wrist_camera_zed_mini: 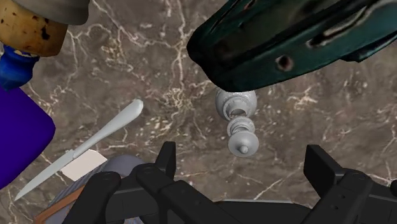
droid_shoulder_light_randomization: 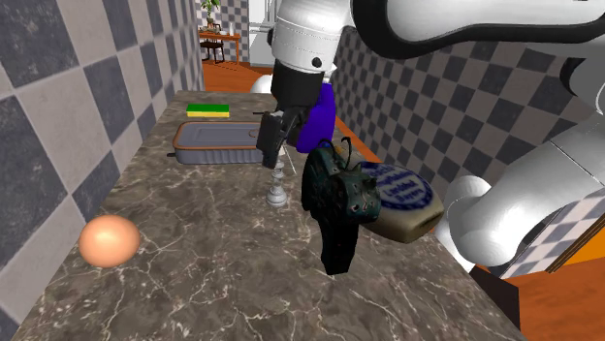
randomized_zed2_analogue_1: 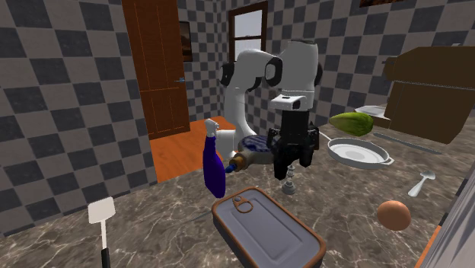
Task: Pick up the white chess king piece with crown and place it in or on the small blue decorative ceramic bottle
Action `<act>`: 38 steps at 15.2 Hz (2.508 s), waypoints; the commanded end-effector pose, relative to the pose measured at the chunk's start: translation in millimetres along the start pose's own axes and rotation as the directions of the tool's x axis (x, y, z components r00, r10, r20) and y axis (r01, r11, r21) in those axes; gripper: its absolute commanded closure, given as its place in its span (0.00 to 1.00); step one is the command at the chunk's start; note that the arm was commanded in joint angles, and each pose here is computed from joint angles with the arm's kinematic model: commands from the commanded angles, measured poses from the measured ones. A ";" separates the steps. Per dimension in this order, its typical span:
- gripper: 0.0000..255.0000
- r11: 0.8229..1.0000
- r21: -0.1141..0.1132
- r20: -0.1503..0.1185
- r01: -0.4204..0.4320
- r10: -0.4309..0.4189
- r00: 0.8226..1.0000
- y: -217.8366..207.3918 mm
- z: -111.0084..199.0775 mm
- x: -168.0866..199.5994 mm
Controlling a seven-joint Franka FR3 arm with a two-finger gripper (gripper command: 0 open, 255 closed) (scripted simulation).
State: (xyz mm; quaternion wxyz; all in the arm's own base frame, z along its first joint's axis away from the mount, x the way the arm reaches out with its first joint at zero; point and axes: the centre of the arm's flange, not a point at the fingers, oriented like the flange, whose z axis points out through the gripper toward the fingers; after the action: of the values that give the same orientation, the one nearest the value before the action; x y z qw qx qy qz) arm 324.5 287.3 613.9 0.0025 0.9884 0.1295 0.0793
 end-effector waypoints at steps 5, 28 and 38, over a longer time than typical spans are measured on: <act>0.00 1.000 0.002 0.000 0.005 -0.005 1.000 -4.3 29.2 0.1; 1.00 1.000 0.002 0.000 0.005 -0.005 1.000 -3.7 16.6 3.4; 1.00 1.000 0.002 0.000 0.005 -0.005 1.000 -2.4 -35.5 11.7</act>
State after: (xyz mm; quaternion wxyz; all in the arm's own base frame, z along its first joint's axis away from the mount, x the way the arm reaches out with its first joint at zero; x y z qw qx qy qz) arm 329.0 291.6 644.9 0.0015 0.9880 0.1322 0.0795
